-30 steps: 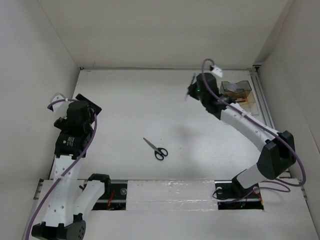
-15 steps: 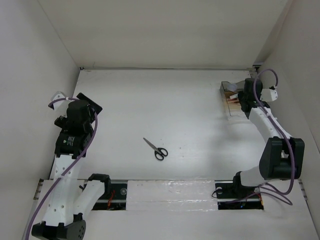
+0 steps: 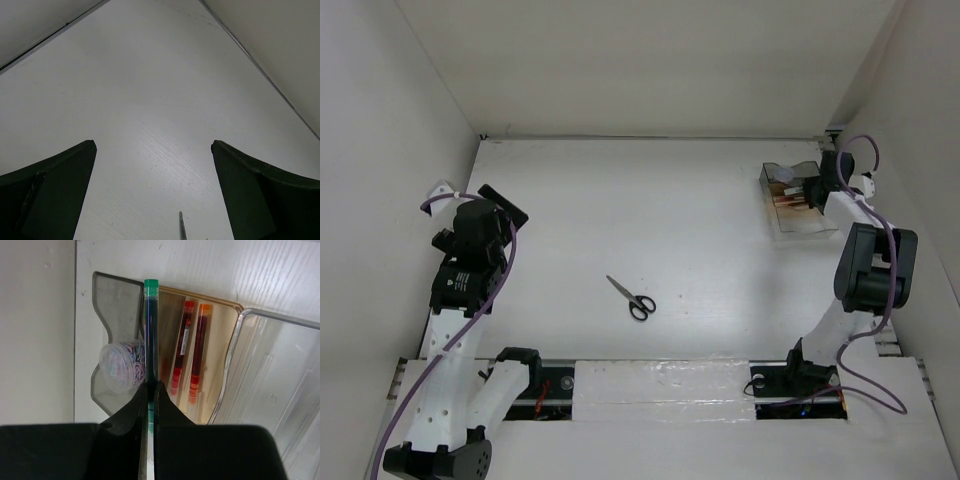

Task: Sort the stationery into containers
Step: Place the pen in the storage box.

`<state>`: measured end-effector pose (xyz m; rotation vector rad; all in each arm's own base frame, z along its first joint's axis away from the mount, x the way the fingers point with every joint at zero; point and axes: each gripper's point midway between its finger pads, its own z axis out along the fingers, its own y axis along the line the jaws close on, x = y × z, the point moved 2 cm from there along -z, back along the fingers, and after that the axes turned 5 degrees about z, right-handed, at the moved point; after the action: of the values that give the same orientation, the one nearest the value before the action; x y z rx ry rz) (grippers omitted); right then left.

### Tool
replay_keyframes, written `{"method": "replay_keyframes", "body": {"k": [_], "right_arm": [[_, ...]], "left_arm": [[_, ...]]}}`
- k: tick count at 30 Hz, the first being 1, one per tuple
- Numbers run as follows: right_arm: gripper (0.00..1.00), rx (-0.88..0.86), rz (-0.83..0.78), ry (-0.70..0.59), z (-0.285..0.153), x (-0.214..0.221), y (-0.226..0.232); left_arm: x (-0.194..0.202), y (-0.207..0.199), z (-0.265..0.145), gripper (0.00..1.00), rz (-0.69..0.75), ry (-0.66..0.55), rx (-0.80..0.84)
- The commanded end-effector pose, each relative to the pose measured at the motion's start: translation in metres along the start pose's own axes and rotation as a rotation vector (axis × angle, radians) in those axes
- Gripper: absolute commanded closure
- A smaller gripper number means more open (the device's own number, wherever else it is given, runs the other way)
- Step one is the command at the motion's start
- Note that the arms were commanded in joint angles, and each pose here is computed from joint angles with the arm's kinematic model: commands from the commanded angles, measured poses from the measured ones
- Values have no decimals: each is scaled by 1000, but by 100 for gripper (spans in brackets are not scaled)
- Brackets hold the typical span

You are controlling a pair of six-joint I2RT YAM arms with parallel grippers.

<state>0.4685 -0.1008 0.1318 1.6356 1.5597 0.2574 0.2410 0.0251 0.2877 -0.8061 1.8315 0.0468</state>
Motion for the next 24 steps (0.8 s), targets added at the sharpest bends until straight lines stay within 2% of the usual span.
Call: {"method": "replay_keyframes", "body": {"k": [1,7,10,14,17,19,23,24], "right_arm": [[100,-110,41,9,-5,-6,37],[100,-95,59,25,4,2,30],[89,-78,53,41,11,7,24],[58,-66,51,65,12,17,19],[53,-75,47,70,6,19,20],[45,-89,48,43,3,17,26],[44,-142,57,29,-18,10,41],[41,-161,35,27,-26,13,47]], "left_arm": [[-5,-7,0,0,0,-19,39],[-6,-8,1,0,-4,-25,44],[-6,-10,0,0,-4,-20,51],[-6,-9,0,0,6,-20,51],[-4,-10,2,0,10,-14,47],[-4,-10,2,0,10,-14,47],[-1,-11,5,0,15,-1,49],[0,-12,4,0,15,5,57]]}}
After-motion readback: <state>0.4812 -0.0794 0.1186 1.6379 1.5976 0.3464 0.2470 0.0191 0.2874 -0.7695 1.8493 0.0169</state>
